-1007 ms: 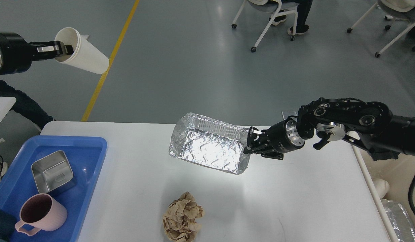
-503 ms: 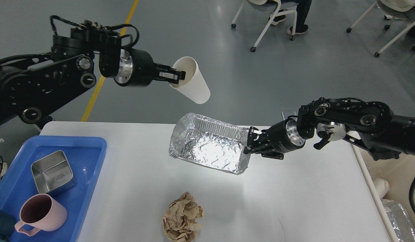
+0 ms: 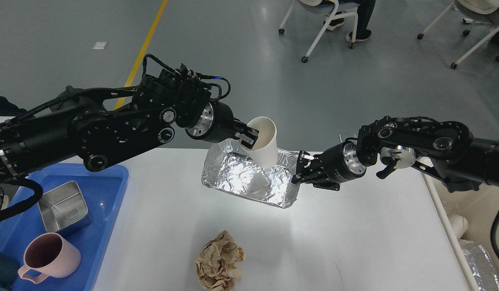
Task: Tidy desktop
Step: 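Lift the paper cup with the left gripper over the foil tray, then lower the paper cup into the foil tray and open the left gripper, then withdraw the left gripper back toward the blue tray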
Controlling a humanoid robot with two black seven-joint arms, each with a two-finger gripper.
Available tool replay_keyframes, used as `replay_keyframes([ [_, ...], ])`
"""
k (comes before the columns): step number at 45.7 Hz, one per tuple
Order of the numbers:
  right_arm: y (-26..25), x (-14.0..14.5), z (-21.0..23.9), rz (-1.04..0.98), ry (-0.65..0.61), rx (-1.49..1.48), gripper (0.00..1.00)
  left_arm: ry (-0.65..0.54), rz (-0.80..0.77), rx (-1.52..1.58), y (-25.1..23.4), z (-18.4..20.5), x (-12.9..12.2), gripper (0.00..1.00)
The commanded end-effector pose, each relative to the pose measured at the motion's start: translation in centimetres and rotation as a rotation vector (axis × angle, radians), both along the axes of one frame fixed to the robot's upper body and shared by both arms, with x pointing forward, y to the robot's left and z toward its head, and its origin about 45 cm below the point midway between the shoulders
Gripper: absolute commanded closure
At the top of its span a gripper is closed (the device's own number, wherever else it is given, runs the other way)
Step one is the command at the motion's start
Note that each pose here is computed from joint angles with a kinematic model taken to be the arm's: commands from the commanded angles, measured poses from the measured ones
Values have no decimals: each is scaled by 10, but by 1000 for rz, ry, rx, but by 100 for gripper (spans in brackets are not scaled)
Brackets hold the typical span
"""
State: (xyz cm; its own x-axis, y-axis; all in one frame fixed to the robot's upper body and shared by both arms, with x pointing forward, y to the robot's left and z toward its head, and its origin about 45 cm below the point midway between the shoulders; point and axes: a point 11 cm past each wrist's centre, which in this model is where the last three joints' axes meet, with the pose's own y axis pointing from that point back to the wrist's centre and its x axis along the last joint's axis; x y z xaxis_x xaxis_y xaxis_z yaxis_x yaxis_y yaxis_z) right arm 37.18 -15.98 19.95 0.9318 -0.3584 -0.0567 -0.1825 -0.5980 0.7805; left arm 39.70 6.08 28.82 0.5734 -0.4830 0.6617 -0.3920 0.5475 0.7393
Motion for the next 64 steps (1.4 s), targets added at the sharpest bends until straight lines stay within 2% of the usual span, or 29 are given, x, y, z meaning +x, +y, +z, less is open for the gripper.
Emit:
replay_keyframes([
  [1, -1, 0, 0, -3, 1, 0, 100, -8, -19, 31, -4, -8, -4, 100],
  [5, -1, 0, 0, -4, 0, 1, 100, -3, -30, 49, -6, -15, -7, 97],
  [7, -1, 0, 0, -4, 0, 1, 100, -6, -30, 54, -6, -18, -8, 91],
  [9, -1, 0, 0, -2, 1, 2, 100, -19, -30, 64, -7, -20, -8, 78],
  [12, 0, 0, 1, -2, 0, 5, 100, -26, -28, 75, -7, -25, -9, 39],
  [14, -1, 1, 1, -5, -1, 2, 100, -18, -27, 73, -7, -28, -10, 23],
  [21, -1, 0, 1, -2, 0, 3, 100, -6, -21, 48, -8, -29, -12, 7],
  [25, -1, 0, 1, -3, 0, 3, 100, 0, -25, 46, -9, -29, -13, 3],
  [38, -2, 0, 1, -5, -1, 3, 100, -6, -24, 32, -11, -24, -12, 3],
  [43, -1, 0, 0, -2, 2, 3, 100, -22, -7, -32, -14, -4, -5, 3],
  [49, -1, -1, 0, -4, 3, 3, 100, -28, 34, -177, -15, 41, 7, 3],
  [57, -4, 0, -1, -11, 4, 3, 100, -119, 191, -235, 59, 81, 35, 3],
  [64, -4, -2, -3, -10, 10, 4, 100, -178, 396, -286, 138, 77, 50, 3],
])
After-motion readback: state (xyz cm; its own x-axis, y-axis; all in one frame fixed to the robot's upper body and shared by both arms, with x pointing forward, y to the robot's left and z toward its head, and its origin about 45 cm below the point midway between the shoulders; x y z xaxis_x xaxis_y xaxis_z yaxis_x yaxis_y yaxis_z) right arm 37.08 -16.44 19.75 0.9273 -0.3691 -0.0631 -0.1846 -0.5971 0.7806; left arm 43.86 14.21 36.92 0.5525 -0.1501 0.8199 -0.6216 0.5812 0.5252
